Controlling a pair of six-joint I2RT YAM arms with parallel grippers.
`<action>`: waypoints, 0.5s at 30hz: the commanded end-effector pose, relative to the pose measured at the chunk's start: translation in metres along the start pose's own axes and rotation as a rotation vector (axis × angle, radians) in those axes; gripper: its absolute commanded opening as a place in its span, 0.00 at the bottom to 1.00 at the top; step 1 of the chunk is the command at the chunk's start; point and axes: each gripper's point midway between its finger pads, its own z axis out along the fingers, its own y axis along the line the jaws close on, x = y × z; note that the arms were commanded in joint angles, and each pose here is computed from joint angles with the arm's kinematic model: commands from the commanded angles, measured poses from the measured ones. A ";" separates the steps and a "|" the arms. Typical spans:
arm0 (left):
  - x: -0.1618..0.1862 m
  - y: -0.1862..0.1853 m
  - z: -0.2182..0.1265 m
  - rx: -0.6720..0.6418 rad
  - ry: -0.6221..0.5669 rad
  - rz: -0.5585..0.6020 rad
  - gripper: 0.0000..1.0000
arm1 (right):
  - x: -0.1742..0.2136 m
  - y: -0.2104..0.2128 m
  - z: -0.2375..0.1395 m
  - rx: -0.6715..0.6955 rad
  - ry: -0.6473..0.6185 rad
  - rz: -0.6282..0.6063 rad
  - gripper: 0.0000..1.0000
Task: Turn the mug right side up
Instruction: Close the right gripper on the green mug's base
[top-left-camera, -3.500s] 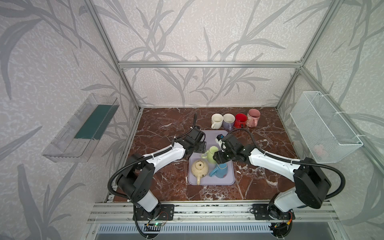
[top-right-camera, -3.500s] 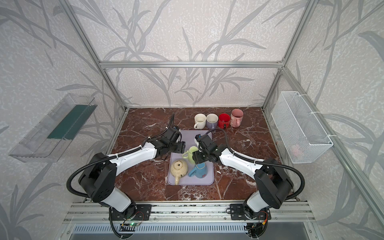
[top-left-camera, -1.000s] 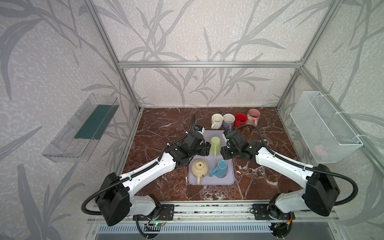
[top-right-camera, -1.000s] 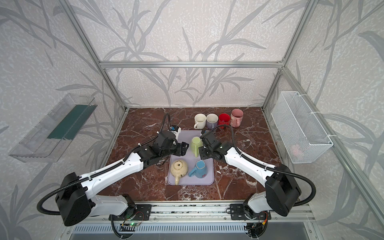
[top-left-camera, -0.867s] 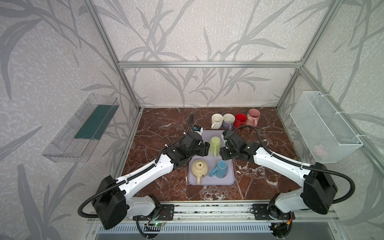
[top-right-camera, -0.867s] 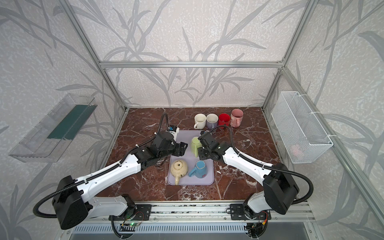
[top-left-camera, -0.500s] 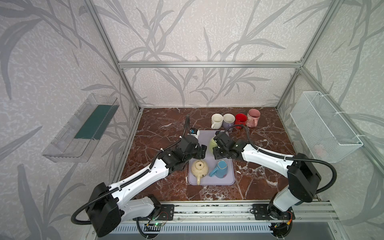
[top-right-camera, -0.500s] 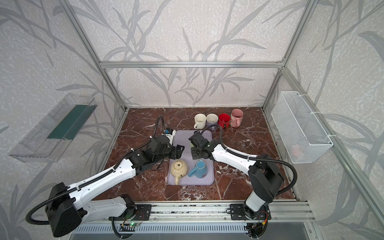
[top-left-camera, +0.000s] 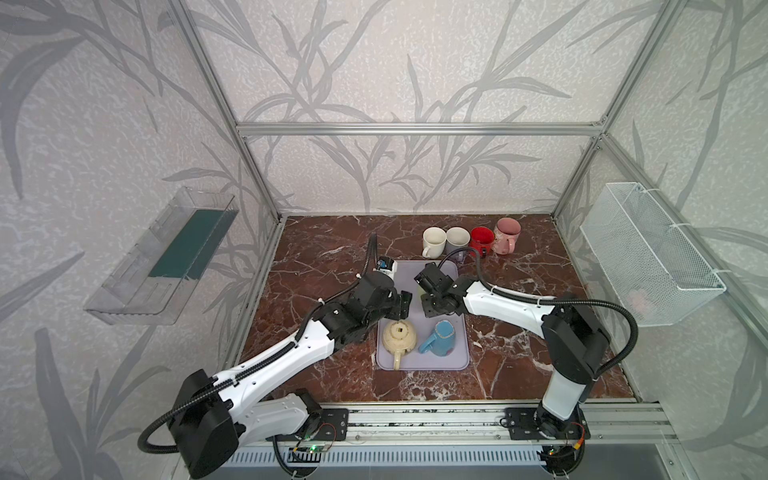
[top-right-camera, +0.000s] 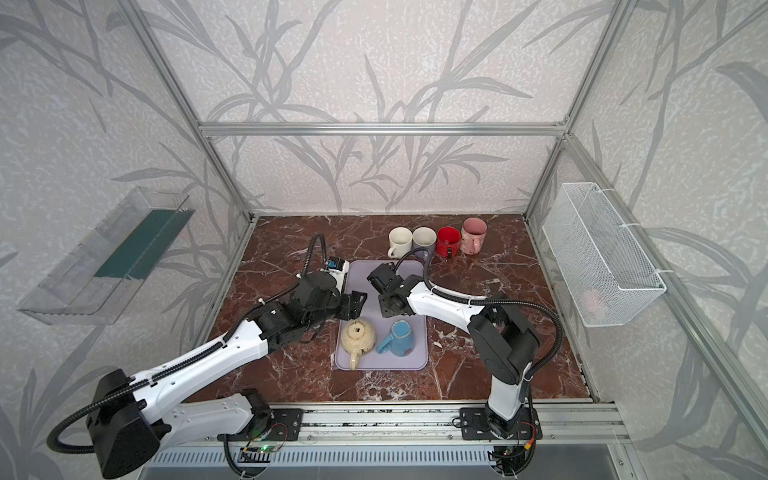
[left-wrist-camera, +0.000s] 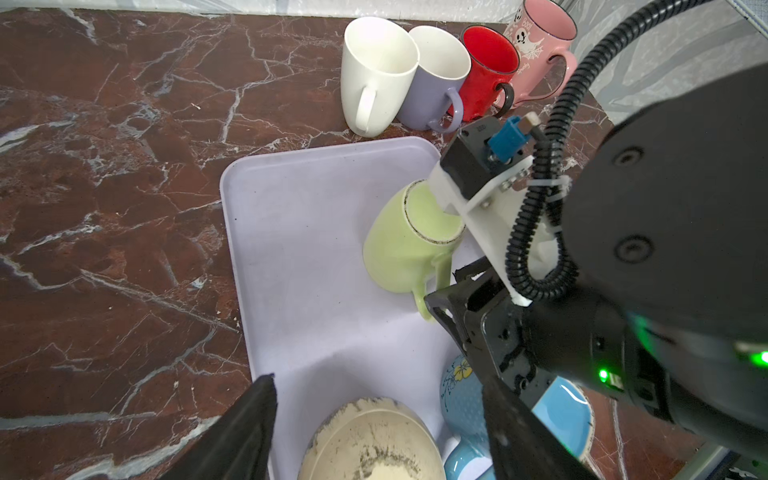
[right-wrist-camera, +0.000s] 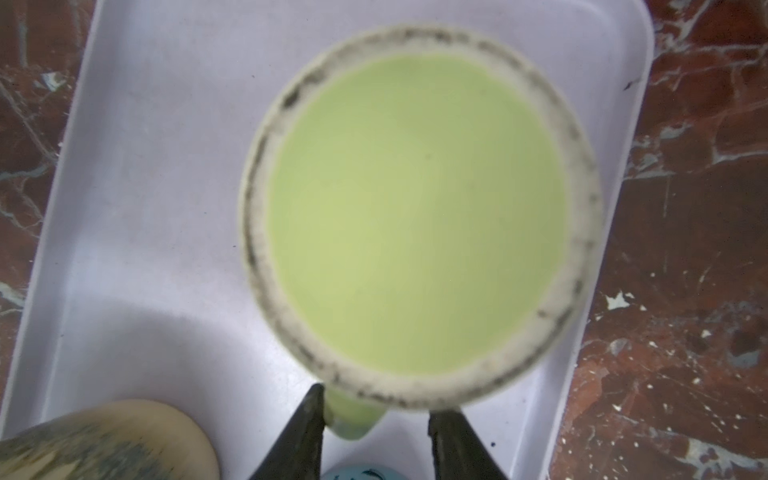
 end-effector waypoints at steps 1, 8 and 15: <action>0.003 0.004 0.001 -0.022 0.002 0.012 0.76 | -0.003 -0.012 -0.004 0.050 0.008 -0.023 0.39; 0.003 0.003 0.004 -0.023 0.004 0.014 0.76 | -0.002 -0.020 -0.005 0.069 0.009 -0.041 0.36; 0.003 0.004 0.005 -0.026 0.008 0.012 0.76 | -0.011 -0.017 -0.009 0.058 -0.006 -0.053 0.36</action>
